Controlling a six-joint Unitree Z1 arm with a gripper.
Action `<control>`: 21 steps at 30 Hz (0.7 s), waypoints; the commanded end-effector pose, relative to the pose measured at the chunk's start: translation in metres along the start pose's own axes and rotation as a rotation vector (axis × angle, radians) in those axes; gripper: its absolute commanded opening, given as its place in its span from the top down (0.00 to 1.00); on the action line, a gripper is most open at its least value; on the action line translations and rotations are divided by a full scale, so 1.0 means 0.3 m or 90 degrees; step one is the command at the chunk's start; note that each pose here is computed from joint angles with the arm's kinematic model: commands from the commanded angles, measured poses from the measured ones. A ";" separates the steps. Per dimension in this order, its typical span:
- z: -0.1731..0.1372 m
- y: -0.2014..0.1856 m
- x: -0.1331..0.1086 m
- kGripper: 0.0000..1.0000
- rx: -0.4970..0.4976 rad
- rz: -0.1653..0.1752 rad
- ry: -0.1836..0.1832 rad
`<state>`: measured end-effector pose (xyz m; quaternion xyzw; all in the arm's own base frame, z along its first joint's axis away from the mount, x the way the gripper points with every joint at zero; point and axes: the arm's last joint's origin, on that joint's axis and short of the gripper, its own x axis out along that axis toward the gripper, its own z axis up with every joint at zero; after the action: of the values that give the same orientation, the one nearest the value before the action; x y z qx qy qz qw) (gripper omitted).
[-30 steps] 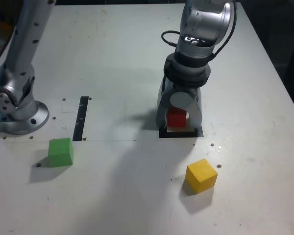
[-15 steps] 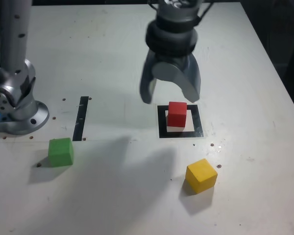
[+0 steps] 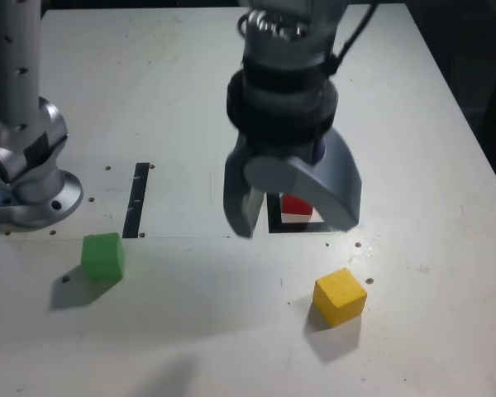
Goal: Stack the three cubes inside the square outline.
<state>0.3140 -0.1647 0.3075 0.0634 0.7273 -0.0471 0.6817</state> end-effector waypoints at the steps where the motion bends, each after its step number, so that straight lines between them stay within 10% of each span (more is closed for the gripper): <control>1: 0.009 -0.007 0.021 0.09 -0.063 -0.002 0.012; 21: 0.143 -0.109 0.150 0.08 -0.112 0.009 0.049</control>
<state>0.3472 -0.2016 0.2632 0.0080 0.7510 0.0215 0.6599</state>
